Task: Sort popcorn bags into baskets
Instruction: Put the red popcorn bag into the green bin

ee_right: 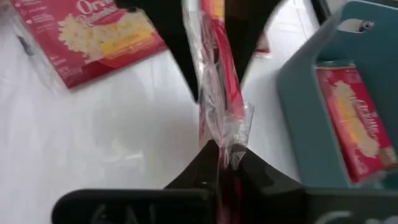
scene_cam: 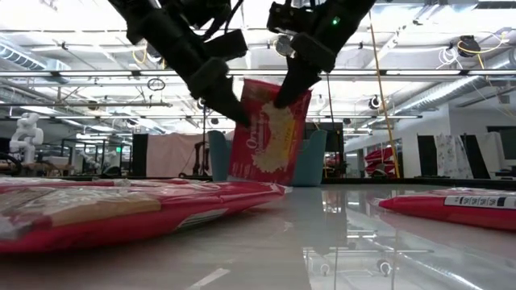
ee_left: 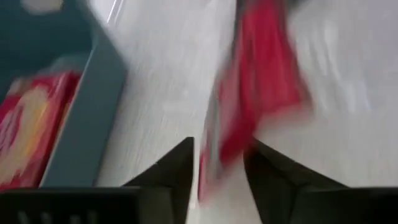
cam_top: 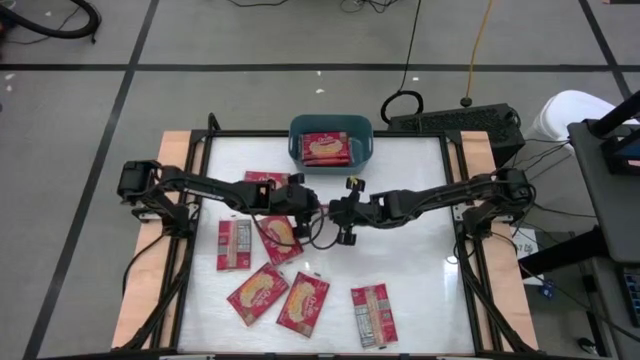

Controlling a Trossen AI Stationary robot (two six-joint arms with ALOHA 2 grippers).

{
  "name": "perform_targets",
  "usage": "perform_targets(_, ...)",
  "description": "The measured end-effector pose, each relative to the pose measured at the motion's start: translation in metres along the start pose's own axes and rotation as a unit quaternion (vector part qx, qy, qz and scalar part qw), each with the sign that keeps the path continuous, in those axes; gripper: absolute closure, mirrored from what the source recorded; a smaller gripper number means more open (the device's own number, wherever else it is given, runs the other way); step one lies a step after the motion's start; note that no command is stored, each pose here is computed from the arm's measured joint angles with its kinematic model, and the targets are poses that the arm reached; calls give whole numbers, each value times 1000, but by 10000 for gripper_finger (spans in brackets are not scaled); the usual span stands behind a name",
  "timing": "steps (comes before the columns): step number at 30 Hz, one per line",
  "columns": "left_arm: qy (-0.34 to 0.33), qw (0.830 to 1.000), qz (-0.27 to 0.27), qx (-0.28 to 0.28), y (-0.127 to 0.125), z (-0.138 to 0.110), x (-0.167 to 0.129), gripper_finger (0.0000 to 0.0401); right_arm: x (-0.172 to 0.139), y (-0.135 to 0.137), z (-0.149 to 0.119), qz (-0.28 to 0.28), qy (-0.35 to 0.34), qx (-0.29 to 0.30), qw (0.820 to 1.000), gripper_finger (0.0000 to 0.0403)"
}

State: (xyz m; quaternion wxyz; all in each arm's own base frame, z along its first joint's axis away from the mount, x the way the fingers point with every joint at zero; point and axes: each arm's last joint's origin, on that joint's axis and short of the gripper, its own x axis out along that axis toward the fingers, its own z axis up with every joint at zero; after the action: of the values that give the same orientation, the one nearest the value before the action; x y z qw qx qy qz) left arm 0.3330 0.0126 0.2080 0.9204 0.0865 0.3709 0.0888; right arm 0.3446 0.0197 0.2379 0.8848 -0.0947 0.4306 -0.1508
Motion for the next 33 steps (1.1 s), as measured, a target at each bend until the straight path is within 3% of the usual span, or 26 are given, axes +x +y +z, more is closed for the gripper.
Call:
perform_targets(7, 7, 997, 77, -21, 15, -1, -41, 203, -28, -25, 5, -13, -32, 16, 999, 397)
perform_targets(11, -14, 993, 102, -49, 23, -16, -66, 206, -41, -44, 4, -25, -59, 42, 997, 399)
perform_targets(15, -56, 987, 117, -92, 28, -38, -85, 224, -45, -60, 5, -42, -129, 75, 988, 397)
perform_targets(20, -115, 979, 116, -122, 24, -67, -93, 247, -39, -80, 0, -30, -252, 105, 962, 395)
perform_targets(23, -142, 974, 114, -134, 22, -83, -95, 256, -32, -99, -3, -11, -324, 138, 936, 395)
perform_targets(27, -183, 968, 97, -138, 17, -94, -95, 260, -26, -128, -9, -13, -372, 218, 902, 395)
perform_targets(33, -216, 963, 82, -137, 13, -95, -93, 260, -24, -159, -17, -49, -386, 264, 883, 395)
